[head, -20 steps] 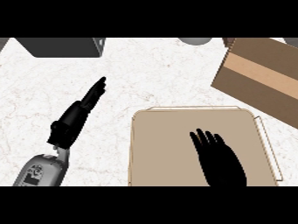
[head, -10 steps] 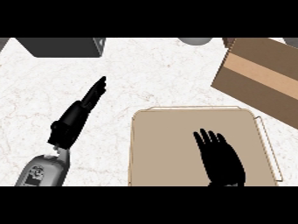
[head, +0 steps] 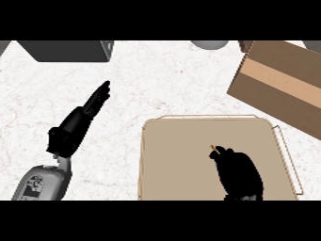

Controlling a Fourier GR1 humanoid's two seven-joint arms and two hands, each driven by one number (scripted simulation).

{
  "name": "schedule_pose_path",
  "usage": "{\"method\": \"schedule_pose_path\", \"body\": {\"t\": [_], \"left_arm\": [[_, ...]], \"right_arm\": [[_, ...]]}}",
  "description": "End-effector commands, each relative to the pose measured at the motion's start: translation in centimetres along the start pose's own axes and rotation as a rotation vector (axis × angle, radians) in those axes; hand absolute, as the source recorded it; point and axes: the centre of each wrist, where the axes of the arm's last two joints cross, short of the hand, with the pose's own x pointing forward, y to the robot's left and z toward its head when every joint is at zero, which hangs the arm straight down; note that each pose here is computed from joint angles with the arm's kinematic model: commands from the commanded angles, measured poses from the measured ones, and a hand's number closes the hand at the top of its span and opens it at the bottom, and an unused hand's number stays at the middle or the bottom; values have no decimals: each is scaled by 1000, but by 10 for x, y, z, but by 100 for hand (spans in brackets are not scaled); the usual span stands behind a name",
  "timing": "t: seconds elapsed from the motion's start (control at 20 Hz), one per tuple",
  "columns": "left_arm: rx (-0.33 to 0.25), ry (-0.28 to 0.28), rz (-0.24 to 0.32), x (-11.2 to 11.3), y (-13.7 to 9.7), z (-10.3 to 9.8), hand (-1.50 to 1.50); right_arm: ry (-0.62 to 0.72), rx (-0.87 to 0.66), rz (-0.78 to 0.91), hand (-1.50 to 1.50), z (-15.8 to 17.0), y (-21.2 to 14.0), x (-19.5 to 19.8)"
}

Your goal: Pick the pear from the tray and place it in the cardboard box

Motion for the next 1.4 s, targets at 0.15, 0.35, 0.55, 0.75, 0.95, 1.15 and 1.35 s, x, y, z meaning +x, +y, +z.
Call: {"method": "schedule_pose_path", "body": {"t": [0.15,0.35,0.55,0.75,0.95,1.15,1.35], "left_arm": [[-5,4,25,-6,13,-4,0],[-12,-7,-3,26,-3,2,0],[-9,-4,17,-1,-15,0,0],[7,-7,-10,9,-16,-2,0],[-7,0,-1,6,-9,-1,0],[5,-1,1,3,-19,3,0],[3,6,3,-1,-20,11,0]], "right_arm": [[-14,-12,91,150,-10,15,-4],[75,-175,-46,150,-24,-7,-20],[237,-335,-273,150,-36,-24,-49],[282,-491,-246,150,-40,-55,-77],[319,-622,-222,150,-19,-78,-36],[254,-700,-242,150,23,-103,-41],[198,-749,-282,150,62,-120,-36]]}}
